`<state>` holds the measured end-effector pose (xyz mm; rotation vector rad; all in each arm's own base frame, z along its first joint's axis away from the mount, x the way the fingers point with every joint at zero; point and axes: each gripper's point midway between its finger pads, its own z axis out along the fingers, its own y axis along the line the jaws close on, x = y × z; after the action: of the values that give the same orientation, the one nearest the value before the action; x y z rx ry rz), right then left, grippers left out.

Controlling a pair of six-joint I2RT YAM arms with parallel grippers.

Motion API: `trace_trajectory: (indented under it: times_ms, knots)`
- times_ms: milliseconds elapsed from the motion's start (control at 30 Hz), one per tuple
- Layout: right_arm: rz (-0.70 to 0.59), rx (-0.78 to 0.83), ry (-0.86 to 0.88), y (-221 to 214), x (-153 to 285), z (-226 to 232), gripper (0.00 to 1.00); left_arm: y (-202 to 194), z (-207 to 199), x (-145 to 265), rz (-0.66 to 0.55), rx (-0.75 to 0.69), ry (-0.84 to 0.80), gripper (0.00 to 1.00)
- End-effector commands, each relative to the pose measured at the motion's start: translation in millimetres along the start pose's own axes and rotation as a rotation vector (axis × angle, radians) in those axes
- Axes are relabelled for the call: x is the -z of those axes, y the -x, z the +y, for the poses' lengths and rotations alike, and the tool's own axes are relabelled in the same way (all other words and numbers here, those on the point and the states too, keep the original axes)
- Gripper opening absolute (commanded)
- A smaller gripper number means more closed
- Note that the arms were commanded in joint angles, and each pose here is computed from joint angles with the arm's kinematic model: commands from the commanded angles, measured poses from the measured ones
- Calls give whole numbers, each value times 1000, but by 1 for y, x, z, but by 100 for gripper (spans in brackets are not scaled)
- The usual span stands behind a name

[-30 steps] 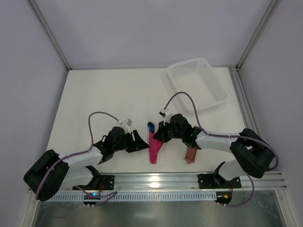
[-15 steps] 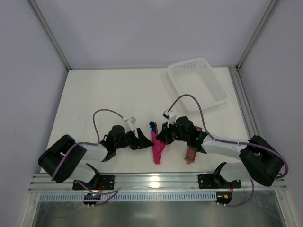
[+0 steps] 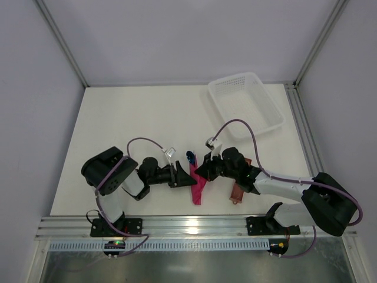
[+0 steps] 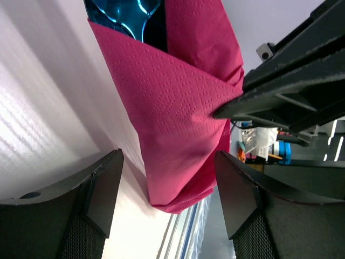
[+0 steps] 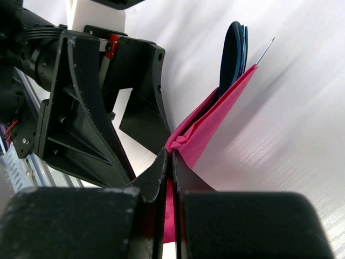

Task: Place the utensils on the paper napkin and roll it up
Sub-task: Pick up the utensils from the center of the board.

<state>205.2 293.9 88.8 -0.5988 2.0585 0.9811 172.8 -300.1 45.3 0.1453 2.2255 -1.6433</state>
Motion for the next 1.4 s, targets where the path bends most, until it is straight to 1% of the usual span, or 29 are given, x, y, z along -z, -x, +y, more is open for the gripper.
trace_trajectory:
  times_ms: [0,133,233,567,933,1367]
  knots:
    - [-143,27,73,42,4,20,4,24,-43,-1,-82,-123,-205,73]
    - [-149,21,81,48,4,23,4,25,-42,-3,-81,-131,-206,73]
    - [-152,8,92,51,4,26,4,29,-42,-1,-101,-145,-196,75]
    - [-181,-27,158,66,6,43,4,37,-42,-4,-111,-167,-198,78]
    - [-206,-115,242,77,3,55,4,46,-42,-5,-136,-209,-179,79]
    - [-212,-223,245,71,-4,30,4,53,-42,-13,-151,-198,-209,78]
